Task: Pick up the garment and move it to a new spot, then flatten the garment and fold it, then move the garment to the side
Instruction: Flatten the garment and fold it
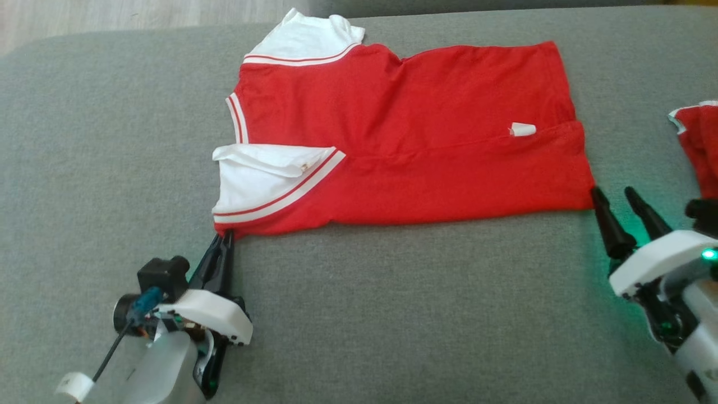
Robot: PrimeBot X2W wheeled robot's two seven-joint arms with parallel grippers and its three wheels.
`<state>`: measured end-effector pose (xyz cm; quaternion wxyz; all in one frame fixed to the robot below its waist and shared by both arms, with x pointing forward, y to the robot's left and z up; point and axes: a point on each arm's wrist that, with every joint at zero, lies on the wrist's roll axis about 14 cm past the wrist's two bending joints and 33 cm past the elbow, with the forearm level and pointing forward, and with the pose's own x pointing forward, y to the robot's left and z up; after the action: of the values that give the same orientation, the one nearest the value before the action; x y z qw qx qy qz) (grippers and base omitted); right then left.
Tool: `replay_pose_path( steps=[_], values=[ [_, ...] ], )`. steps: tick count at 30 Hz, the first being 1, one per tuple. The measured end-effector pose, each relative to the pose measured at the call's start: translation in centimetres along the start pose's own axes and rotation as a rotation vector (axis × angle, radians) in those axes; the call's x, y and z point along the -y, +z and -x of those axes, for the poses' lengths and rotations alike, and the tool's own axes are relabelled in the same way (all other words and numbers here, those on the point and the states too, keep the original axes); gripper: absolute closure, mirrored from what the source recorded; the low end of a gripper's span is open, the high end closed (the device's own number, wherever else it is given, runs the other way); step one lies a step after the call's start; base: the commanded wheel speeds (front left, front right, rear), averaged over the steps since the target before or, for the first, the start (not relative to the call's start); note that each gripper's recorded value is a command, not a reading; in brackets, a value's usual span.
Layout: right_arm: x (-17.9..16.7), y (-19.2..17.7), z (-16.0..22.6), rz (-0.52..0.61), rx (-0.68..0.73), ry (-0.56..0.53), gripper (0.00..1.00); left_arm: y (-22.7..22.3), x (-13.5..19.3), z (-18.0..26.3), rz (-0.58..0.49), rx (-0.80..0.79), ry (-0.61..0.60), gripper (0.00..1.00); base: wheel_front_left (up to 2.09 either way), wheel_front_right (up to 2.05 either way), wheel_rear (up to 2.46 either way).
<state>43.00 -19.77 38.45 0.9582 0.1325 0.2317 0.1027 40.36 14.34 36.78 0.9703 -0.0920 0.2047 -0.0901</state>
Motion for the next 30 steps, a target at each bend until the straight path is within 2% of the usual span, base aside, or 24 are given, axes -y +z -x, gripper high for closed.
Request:
replay_pose_path(
  steps=[5, 6, 7, 8, 9, 17, 25, 30],
  values=[
    [-0.9, -1.7, -1.4, 0.039, -0.093, 0.005, 0.00, 1.1, 0.1, 0.1, -0.040, 0.037, -0.019, 1.00, 0.00, 0.00, 0.00],
    [-1.0, -2.0, -1.6, 0.041, -0.101, 0.002, 0.13, 1.3, 0.3, 0.1, -0.045, 0.045, -0.023, 1.00, 0.00, 0.00, 0.00],
    [-0.9, -2.1, -1.7, 0.045, -0.107, -0.004, 0.52, 1.4, 0.3, 0.2, -0.048, 0.049, -0.026, 1.00, 0.00, 0.00, 0.00],
    [-0.8, -2.2, -1.8, 0.053, -0.112, -0.010, 0.80, 1.3, 0.4, 0.3, -0.053, 0.050, -0.029, 1.00, 0.00, 0.00, 0.00],
    [-0.6, -2.2, -1.9, 0.060, -0.122, -0.015, 1.00, 1.3, 0.5, 0.4, -0.057, 0.052, -0.031, 1.00, 0.00, 0.00, 0.00],
    [-0.4, -1.8, -1.8, 0.120, -0.120, -0.024, 1.00, 2.1, 0.8, 1.2, -0.064, 0.083, -0.044, 1.00, 0.00, 0.00, 0.00],
    [1.5, -2.1, 2.5, 0.149, -0.106, -0.055, 1.00, 0.2, 1.2, 5.0, -0.077, 0.070, -0.062, 1.00, 0.00, 0.00, 0.00],
    [1.8, -3.7, 5.6, 0.118, -0.115, -0.057, 1.00, -1.1, 2.2, 7.7, -0.073, 0.063, -0.086, 1.00, 0.00, 0.00, 0.00]
  ],
)
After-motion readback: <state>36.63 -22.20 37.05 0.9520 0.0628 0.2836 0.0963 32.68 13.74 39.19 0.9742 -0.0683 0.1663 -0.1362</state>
